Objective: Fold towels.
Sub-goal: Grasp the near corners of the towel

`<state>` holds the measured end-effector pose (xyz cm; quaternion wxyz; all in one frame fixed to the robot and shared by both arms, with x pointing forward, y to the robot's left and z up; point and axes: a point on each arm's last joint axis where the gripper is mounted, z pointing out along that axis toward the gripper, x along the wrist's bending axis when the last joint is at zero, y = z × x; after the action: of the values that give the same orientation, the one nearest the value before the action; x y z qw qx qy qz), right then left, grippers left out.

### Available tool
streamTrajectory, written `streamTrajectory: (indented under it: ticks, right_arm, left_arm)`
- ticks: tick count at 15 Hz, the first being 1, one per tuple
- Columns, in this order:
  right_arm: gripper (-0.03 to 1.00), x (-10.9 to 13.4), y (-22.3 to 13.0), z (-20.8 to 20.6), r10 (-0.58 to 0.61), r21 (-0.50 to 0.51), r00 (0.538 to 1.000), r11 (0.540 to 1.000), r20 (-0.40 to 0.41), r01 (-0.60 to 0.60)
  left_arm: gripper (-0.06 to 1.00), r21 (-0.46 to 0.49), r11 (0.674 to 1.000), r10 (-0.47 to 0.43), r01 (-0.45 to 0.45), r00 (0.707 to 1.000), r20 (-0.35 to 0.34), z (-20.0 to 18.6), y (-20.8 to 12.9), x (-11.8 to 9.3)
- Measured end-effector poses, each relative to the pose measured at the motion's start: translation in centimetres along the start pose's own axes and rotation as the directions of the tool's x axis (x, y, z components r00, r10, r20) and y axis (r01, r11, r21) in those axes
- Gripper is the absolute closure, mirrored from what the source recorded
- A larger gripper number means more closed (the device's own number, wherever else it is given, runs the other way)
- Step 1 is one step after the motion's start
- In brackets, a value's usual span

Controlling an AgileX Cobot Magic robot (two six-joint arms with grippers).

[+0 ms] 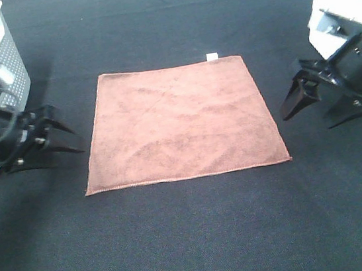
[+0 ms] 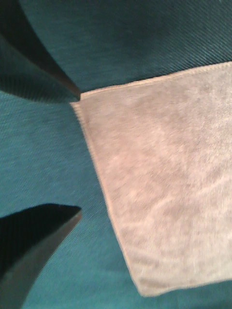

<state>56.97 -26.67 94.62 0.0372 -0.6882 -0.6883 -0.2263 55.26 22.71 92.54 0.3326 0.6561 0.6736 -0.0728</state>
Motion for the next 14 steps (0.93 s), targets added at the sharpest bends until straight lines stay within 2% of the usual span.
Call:
streamTrajectory:
  ticks: [3,7,9,12,14]
  right_arm:
    - [0.21,-0.5,0.8,1.5,0.001,0.029,1.0,1.0,-0.003,-0.001]
    - [0.21,-1.2,2.1,3.7,-0.011,0.061,1.0,0.998,-0.021,0.012]
    - [0.21,-1.4,2.3,5.1,0.0,0.073,0.998,0.997,-0.059,0.005]
    - [0.21,-1.7,2.5,6.9,0.013,0.093,0.995,0.996,-0.096,-0.004]
    - [0.21,-0.2,2.8,8.4,-0.01,0.115,0.992,0.993,-0.125,0.025]
  left_arm:
    - [0.31,0.003,1.0,-0.008,0.008,1.0,-0.029,1.4,0.5,0.7]
    - [0.31,0.038,0.998,-0.046,0.05,0.995,-0.091,4.0,0.2,2.8]
    - [0.31,0.061,0.996,-0.058,0.064,0.993,-0.105,5.1,-0.1,3.3]
    - [0.31,0.073,0.997,-0.017,0.023,0.996,-0.082,6.7,0.3,1.8]
    - [0.31,0.075,0.997,0.009,-0.006,0.999,-0.049,8.6,0.9,0.0]
